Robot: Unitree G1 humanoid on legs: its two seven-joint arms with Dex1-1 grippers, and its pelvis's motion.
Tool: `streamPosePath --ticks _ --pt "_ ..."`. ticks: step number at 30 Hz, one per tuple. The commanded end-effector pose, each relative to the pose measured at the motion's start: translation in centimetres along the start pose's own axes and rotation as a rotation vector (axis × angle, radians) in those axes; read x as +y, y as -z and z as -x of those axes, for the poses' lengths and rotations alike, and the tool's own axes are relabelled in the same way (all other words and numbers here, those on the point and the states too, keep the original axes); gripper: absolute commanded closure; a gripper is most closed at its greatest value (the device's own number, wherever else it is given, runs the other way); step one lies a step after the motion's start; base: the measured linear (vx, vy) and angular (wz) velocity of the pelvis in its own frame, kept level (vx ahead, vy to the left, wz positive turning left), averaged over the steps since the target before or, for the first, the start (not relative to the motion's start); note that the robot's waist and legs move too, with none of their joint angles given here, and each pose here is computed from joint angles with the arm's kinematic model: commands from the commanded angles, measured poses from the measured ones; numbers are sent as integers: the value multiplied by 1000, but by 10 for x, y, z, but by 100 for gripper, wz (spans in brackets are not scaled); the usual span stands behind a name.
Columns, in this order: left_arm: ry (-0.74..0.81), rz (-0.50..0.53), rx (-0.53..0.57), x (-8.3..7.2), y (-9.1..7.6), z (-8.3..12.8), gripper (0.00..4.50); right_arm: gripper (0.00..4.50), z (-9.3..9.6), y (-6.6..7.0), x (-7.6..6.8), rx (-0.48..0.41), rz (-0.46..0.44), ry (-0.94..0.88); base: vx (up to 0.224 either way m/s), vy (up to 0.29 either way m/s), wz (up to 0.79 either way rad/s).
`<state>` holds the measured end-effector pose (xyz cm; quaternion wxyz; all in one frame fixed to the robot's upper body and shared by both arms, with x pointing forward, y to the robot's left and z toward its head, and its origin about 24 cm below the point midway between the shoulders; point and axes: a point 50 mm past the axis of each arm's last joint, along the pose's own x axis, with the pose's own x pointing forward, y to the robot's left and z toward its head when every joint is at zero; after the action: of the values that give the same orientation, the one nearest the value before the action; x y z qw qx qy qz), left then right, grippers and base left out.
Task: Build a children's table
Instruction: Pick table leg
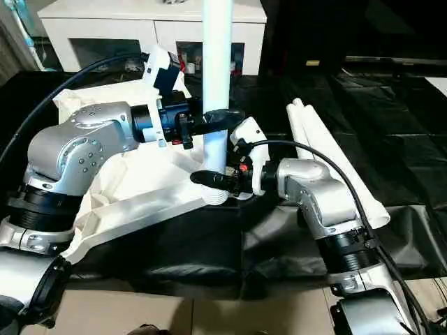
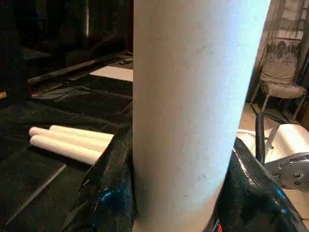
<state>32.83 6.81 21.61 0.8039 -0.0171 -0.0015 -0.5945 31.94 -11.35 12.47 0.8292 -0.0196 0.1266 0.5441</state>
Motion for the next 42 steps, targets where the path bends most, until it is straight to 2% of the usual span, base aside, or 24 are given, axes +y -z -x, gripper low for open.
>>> streamPosePath --ticks 1,11,20,21,23,25,26,32,36,40,42 --pt "11 -25 -8 0 -9 -1 268 151 0 0 0 -3 -5 1 0 0 0" --pt "26 -19 -5 -2 -7 -1 268 246 -1 0 1 -29 -18 -4 0 0 0" --pt "-3 -26 10 0 -5 0 268 256 -1 0 1 -37 -13 -20 0 0 0" --pt "-9 -19 11 1 -4 0 233 256 -1 0 1 -37 -13 -17 0 0 0" --pt "-14 -4 4 2 -5 1 198 256 -1 0 0 -39 -13 -15 0 0 0" --pt "-3 40 -14 2 -5 3 192 257 1 -1 -1 -45 -11 -6 0 0 0" --pt "-3 76 -30 2 -5 6 170 260 4 -3 -2 -58 -8 5 0 0 0" --pt "-48 184 -109 9 -12 14 131 262 14 -9 0 -100 -7 17 0 0 0" --pt "-107 143 -131 16 -15 21 105 263 21 -9 -2 -110 -3 50 0 0 0" --pt "-316 75 -124 42 -7 52 100 263 40 -7 -20 -96 7 206 0 0 0" --pt "-356 52 -90 46 1 62 100 263 45 -4 -27 -72 10 278 0 0 0"
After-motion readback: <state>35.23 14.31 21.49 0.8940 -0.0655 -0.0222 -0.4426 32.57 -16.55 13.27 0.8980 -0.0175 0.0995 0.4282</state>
